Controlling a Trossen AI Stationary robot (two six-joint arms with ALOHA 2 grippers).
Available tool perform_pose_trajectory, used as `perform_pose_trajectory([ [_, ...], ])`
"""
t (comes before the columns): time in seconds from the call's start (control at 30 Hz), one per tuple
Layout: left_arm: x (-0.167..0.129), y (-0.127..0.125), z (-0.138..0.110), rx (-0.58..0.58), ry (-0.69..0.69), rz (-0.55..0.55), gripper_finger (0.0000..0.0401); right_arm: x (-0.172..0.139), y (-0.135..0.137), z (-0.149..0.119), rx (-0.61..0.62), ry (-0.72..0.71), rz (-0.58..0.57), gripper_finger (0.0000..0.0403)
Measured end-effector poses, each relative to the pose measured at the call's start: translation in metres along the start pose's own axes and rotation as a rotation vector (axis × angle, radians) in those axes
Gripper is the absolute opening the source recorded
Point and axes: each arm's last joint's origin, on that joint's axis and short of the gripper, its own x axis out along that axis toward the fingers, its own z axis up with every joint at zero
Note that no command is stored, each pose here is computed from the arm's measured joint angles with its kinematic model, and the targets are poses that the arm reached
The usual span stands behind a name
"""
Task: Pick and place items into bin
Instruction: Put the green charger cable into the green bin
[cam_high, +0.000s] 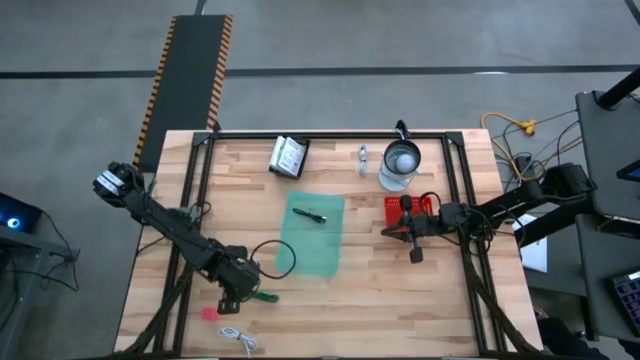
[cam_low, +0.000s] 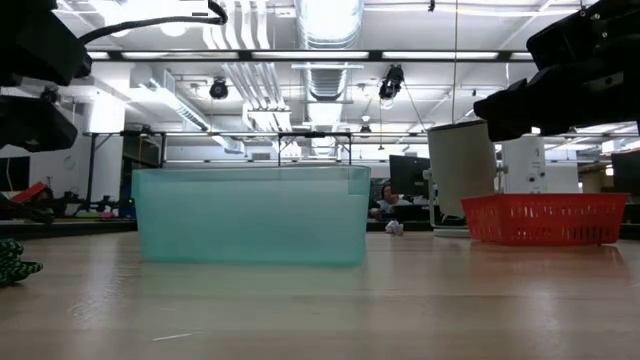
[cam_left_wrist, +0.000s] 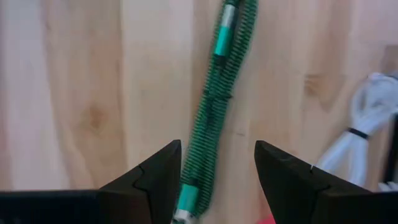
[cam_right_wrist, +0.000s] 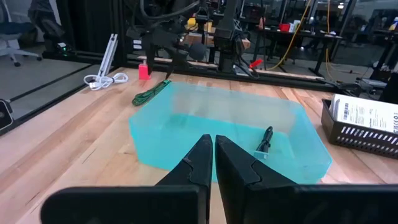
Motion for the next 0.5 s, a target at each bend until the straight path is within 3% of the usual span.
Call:
perform_pose_trajectory([
  [0.5, 0.017, -0.002, -0.001, 0.004, 0.036, 0.062, 0.0187, 0.000, 0.000, -0.001, -0.005, 0.008, -0.001, 0.0009],
])
